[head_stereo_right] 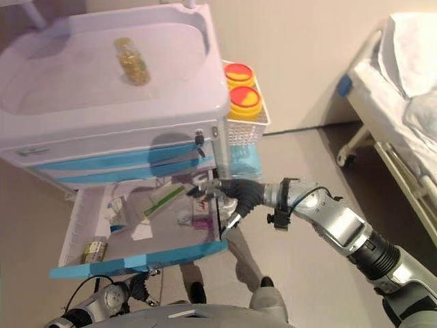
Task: Open the drawer and pick up the medicine
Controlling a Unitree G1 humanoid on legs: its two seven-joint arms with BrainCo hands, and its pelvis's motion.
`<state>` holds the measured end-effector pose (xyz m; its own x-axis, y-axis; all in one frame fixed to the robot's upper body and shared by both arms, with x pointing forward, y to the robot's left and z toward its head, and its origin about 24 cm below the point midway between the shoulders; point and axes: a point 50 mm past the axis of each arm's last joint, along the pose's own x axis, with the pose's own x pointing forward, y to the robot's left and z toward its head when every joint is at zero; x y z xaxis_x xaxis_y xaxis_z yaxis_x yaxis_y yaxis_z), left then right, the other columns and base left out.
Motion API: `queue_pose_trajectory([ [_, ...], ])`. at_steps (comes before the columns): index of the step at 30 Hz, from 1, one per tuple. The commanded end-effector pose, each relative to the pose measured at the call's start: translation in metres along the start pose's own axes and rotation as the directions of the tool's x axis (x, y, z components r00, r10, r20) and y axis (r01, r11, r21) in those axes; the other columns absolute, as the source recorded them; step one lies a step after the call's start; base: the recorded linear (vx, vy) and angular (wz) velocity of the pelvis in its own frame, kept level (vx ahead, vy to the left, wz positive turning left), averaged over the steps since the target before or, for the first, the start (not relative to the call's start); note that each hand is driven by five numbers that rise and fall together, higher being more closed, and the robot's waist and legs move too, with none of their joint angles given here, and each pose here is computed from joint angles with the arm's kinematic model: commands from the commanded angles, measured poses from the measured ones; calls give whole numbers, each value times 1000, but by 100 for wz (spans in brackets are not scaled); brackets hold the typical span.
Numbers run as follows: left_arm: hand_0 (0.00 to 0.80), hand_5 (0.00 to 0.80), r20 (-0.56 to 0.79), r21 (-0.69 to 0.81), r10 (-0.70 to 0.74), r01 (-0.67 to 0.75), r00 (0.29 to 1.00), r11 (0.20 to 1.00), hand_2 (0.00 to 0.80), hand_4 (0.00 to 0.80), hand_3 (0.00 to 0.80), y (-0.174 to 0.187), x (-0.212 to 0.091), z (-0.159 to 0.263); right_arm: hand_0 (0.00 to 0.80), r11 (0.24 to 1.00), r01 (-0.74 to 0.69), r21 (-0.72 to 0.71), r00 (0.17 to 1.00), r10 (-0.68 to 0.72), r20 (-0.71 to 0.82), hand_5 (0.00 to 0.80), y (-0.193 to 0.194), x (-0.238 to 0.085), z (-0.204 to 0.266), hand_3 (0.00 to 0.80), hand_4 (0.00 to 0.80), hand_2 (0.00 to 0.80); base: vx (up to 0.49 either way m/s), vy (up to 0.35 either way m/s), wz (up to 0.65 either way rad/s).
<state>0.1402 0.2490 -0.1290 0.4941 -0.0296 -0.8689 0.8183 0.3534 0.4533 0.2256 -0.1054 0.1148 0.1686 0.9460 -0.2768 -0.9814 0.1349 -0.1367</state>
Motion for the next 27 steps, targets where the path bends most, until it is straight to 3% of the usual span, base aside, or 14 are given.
queue_pose_trajectory([
  [1,0,0,-22,58,159,-157,987,986,0,0,0,56,-4,-8,0,981,-154,118,987,148,64,0,22,3,1,0,0,0,17,78,-22],
  [2,0,0,-20,56,197,-195,980,979,0,0,0,69,-6,-8,0,963,-167,211,985,154,76,0,27,3,-7,0,0,0,10,86,-20],
  [5,0,0,-4,71,258,-257,966,964,0,0,0,86,-9,-8,0,936,-159,315,987,140,82,0,35,-2,-23,0,0,0,10,96,-21],
  [13,0,0,33,37,399,-400,916,916,0,0,0,132,-22,-2,0,890,7,457,1000,6,-28,0,41,-43,-75,0,0,0,-7,58,-18],
  [19,0,0,-3,-169,468,-462,884,871,0,0,0,167,-35,-8,0,853,-10,521,1000,23,-18,0,48,-72,-96,0,0,0,-45,-3,-12],
  [21,0,0,-25,-296,496,-481,868,826,0,0,0,183,-41,-11,0,857,4,516,998,26,-50,0,51,-75,-102,0,0,0,-73,-7,-15],
  [27,0,0,-87,-474,549,-519,831,711,0,0,0,218,-65,-33,0,849,58,525,998,-40,-46,0,47,-77,-105,0,0,0,-89,17,-5],
])
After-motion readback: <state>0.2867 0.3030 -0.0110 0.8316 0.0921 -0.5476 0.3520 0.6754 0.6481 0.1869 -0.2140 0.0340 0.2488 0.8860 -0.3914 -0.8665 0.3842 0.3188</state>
